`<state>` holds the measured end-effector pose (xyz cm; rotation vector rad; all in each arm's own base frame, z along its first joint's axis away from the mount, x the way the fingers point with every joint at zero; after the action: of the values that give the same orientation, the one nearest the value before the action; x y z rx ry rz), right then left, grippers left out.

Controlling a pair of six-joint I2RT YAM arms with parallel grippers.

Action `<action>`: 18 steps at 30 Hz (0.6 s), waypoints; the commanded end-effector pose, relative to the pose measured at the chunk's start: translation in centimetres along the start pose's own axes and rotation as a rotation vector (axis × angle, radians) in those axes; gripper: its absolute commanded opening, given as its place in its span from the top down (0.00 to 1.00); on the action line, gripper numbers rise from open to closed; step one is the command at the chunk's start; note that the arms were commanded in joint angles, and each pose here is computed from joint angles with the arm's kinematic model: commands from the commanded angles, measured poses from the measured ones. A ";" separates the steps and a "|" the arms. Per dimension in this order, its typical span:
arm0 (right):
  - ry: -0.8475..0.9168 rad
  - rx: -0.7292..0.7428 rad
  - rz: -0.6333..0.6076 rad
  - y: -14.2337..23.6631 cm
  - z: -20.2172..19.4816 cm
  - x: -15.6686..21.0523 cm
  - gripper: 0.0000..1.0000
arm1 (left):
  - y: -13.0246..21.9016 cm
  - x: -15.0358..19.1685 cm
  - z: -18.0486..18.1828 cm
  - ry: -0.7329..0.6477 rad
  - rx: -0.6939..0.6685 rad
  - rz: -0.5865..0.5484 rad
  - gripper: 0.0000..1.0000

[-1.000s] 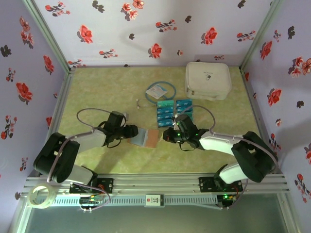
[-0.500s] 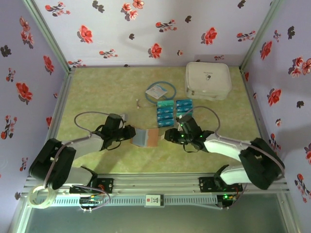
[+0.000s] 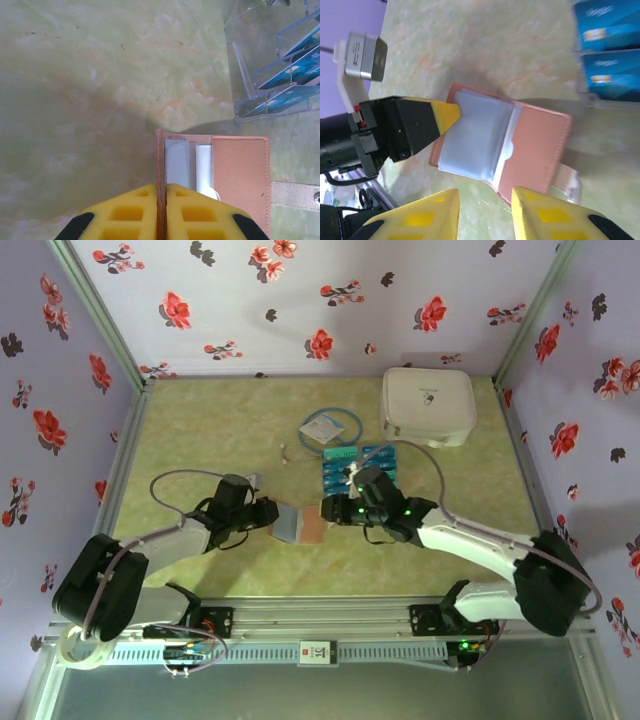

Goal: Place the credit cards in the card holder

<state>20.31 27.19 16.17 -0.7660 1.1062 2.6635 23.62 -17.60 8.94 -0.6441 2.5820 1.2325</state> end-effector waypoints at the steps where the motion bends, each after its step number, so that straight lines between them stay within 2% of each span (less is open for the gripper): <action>1: 0.019 -0.012 0.036 -2.3 0.4 0.5 0.69 | 0.4 -0.5 -0.8 -0.014 0.001 -0.021 0.89; 7: 0.001 0.036 0.098 -6.5 -2.1 2.3 0.75 | 0.3 -0.6 -0.7 -0.019 -0.006 -0.021 0.86; 10: -0.012 0.069 0.123 -7.6 -3.4 3.4 0.79 | 0.4 -0.7 -0.9 -0.022 -0.002 -0.023 0.74; 12: -0.022 0.082 0.129 -7.8 -4.1 3.9 0.80 | 0.6 -0.9 -1.0 -0.013 0.003 -0.034 0.58; 14: -0.024 0.096 0.129 -7.8 -4.5 4.2 0.81 | 0.8 -1.1 -1.1 -0.008 0.013 -0.045 0.50; 15: -0.025 0.101 0.131 -7.8 -4.6 4.3 0.81 | 0.8 -1.3 -1.1 0.000 0.021 -0.051 0.48; 18: -0.031 0.115 0.132 -7.7 -5.2 4.5 0.82 | 1.0 -1.6 -1.2 0.023 0.058 -0.066 0.49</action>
<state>20.77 29.36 6.61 -0.6598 1.3202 2.7146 23.91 -17.49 9.65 -0.6800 2.5743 1.2172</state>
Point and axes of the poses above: each hand's point on the last joint's axis, 136 mm out from that joint toward the fingers, its own y axis back along the fingers, its own z axis along the line the jaws close on, x = y × z, the point moved 5 cm from there along y, back along the fingers, and after that the axes turned 7 degrees about y, right-handed, at the moved point
